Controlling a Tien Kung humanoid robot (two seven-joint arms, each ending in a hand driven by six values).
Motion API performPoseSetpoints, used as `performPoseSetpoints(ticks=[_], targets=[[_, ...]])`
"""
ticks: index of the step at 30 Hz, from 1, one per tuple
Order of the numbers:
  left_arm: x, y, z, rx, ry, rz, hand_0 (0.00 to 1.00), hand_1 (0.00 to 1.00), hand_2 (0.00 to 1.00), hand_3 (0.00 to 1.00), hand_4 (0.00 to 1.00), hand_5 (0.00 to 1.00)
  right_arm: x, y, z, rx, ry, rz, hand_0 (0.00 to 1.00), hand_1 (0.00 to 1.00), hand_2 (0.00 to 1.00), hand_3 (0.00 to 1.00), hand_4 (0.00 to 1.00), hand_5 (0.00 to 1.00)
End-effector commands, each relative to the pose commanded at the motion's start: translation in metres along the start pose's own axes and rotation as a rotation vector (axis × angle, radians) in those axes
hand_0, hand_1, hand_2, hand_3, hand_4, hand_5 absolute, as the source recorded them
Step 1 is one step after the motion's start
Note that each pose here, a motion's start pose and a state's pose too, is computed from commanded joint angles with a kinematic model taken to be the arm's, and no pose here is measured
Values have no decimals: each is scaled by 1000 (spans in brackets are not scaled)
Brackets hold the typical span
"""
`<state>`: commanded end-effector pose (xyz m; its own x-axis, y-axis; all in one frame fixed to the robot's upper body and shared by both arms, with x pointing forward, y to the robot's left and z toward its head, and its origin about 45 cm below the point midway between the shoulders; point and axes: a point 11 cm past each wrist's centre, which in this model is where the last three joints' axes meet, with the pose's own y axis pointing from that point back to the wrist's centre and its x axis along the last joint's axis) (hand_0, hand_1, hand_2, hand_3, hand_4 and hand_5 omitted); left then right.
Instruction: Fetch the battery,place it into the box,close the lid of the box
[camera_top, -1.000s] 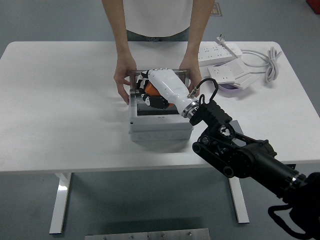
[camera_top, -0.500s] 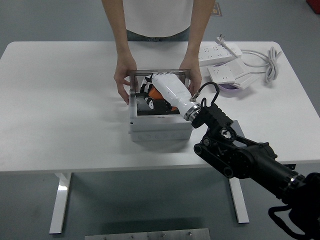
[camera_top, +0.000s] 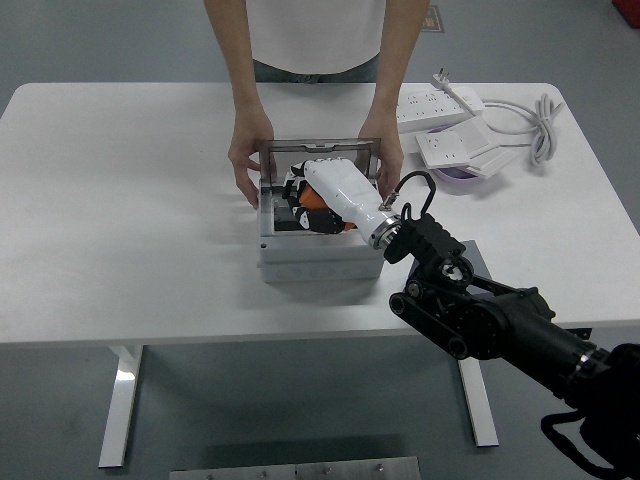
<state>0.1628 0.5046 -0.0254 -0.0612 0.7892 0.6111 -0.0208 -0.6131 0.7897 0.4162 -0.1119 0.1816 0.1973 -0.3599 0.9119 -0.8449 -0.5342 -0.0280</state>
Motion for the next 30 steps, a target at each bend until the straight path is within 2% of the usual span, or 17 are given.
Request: performPoseSetpoints(ticks=[14, 15, 20, 21, 26, 27, 30], targets=[[1, 0, 1, -4, 0, 3, 643, 690, 584, 596, 527, 2, -4, 1, 4, -5, -65, -31, 225, 238, 313, 359, 298, 2], [1, 0, 1, -4, -1, 3, 643, 690, 584, 595, 527, 2, -4, 1, 4, -5, -68, -32, 246, 263, 349, 396, 368, 2], [1, 0, 0, -2, -2, 5, 643, 690, 584, 595, 527, 2, -5, 1, 6, -6, -80, -39, 246, 263, 349, 396, 368, 2], [1, 0, 0, -2, -3, 5, 643, 690, 584, 595, 526, 2, -5, 1, 6, -6, -82, -39, 344, 358, 441, 512, 505, 2], [0, 0, -1, -1, -5, 4, 643, 690, 584, 595, 526, 2, -3, 1, 7, -8, -93, -34, 344, 358, 441, 512, 505, 2], [0, 0, -1, -1, -5, 4, 643, 690, 579, 595, 525, 2, -3, 1, 7, -8, -95, -32, 426, 436, 501, 559, 541, 23], [0, 0, -1, 0, -6, 5, 643, 690, 579, 595, 525, 2, -2, 1, 8, -9, -98, -30, 426, 436, 501, 559, 541, 23]])
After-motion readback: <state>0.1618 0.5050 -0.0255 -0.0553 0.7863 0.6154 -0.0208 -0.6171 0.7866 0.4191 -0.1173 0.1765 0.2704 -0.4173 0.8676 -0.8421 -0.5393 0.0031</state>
